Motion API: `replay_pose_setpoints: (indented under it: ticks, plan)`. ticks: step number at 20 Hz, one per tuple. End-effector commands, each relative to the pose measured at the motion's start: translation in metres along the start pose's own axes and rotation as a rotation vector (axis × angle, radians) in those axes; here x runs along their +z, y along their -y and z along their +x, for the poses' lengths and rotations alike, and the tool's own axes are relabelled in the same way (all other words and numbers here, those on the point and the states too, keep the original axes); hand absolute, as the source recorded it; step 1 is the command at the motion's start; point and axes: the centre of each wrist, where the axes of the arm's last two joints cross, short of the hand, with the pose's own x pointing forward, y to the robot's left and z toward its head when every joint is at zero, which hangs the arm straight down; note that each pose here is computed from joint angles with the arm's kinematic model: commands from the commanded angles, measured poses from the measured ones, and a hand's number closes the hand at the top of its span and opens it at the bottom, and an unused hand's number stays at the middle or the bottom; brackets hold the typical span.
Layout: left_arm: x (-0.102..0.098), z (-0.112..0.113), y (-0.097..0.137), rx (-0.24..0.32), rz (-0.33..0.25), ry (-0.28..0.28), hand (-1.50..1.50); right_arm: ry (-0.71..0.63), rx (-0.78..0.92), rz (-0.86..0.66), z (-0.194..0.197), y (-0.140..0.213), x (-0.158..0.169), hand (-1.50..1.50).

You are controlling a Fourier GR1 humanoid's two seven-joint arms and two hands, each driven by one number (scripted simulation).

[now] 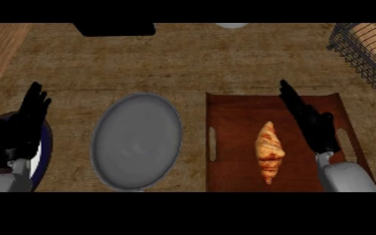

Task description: Pick the croissant from the tray and place it in the tiered basket

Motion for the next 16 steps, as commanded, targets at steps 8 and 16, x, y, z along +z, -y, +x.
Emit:
replay_pose_setpoints:
  ticks: [8, 16]
  plan:
    - [-0.003, 0.018, -0.007, -0.225, -0.026, 0.140, 0.00, -0.153, 0.298, -0.776, -0.031, 0.056, 0.048, 1.50]
    - [0.003, 0.025, 0.017, -0.268, -0.089, 0.168, 0.00, -0.078, 0.314, -1.126, -0.026, -0.018, 0.088, -1.50]
